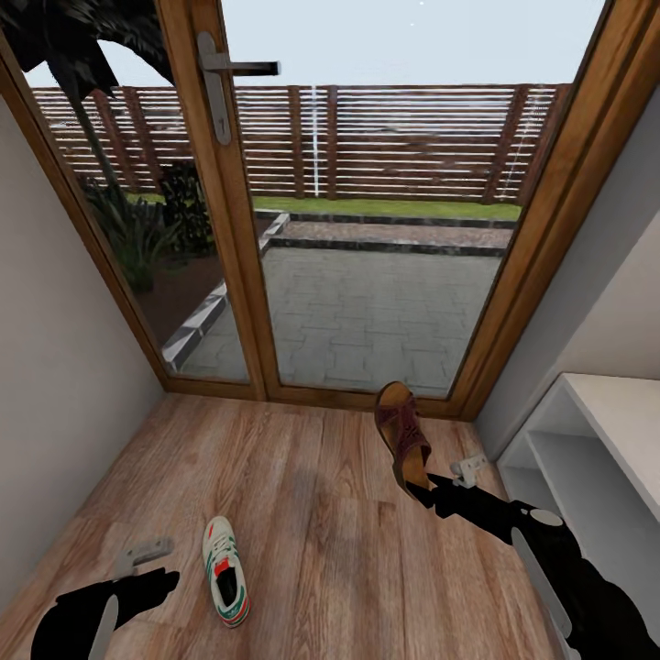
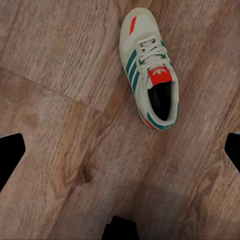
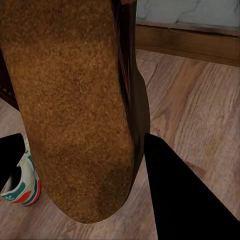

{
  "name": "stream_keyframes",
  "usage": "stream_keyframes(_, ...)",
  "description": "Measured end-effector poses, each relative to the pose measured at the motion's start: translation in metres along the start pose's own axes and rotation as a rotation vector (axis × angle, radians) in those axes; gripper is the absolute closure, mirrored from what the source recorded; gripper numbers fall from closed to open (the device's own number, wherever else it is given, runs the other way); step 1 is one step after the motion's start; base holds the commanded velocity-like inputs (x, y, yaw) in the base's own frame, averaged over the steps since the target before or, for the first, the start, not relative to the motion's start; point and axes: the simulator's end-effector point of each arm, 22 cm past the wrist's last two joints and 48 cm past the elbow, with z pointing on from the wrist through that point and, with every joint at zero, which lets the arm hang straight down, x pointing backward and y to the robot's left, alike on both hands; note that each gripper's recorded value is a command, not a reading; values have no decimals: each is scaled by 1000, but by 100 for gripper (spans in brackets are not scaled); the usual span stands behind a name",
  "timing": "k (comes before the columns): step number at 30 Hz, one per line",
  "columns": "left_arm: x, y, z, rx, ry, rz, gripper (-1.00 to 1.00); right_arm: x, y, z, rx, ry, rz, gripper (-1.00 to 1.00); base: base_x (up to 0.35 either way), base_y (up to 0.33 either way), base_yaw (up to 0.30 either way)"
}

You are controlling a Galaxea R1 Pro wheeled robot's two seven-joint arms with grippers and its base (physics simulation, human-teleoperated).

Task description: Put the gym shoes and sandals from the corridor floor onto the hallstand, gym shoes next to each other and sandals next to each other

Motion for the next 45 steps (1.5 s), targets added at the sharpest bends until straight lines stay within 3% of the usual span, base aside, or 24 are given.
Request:
stream_keyframes(26, 1, 1, 1, 2, 0, -7, -100, 0, 0, 0, -1, 0, 0, 100, -51, -27, 0)
stream_keyframes(30, -7, 1, 1, 1, -39, -7, -100, 0, 0, 0, -1, 0, 0, 100, 0, 0, 0)
stream_keyframes(38, -18, 4, 3, -5, -173, -5, -100, -1, 0, 0, -2, -3, 0, 100, 0, 0, 0)
stream_keyframes(45, -19, 0, 7, 1, -219, -14, -100, -1, 0, 0, -1, -3, -1, 100, 0, 0, 0)
